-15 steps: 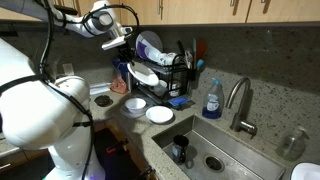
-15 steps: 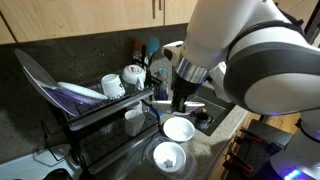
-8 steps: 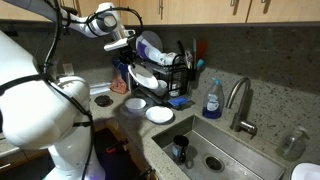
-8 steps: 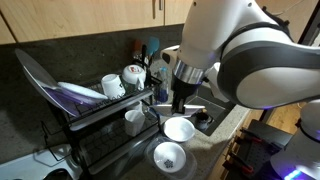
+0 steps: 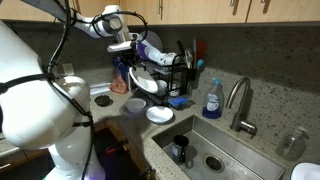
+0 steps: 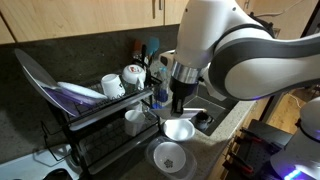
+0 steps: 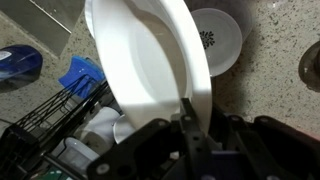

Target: Put the white bowl on the dish rack on the counter

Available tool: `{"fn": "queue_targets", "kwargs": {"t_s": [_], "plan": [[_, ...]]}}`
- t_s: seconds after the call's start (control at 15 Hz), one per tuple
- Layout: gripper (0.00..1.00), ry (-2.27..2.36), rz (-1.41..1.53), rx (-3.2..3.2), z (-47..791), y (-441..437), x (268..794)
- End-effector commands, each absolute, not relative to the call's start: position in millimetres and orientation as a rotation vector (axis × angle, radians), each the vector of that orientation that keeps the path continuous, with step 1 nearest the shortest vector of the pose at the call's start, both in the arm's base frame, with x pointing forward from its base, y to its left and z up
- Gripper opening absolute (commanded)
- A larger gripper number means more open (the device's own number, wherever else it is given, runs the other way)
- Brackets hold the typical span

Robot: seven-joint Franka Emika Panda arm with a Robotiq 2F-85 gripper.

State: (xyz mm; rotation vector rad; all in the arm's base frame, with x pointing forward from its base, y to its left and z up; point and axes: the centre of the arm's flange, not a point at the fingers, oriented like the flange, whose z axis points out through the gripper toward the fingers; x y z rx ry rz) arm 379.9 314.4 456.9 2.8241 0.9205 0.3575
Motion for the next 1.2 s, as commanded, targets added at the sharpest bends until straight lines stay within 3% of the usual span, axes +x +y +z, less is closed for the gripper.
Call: {"fn": "queue_targets", "kwargs": {"t_s": [0.0, 1.13], "plan": [[0.04, 0.9, 0.397, 2.848, 462.2, 315.1, 392.3], [0.04, 0.777, 0.34, 2.944, 430.2, 303.7, 411.9]]}}
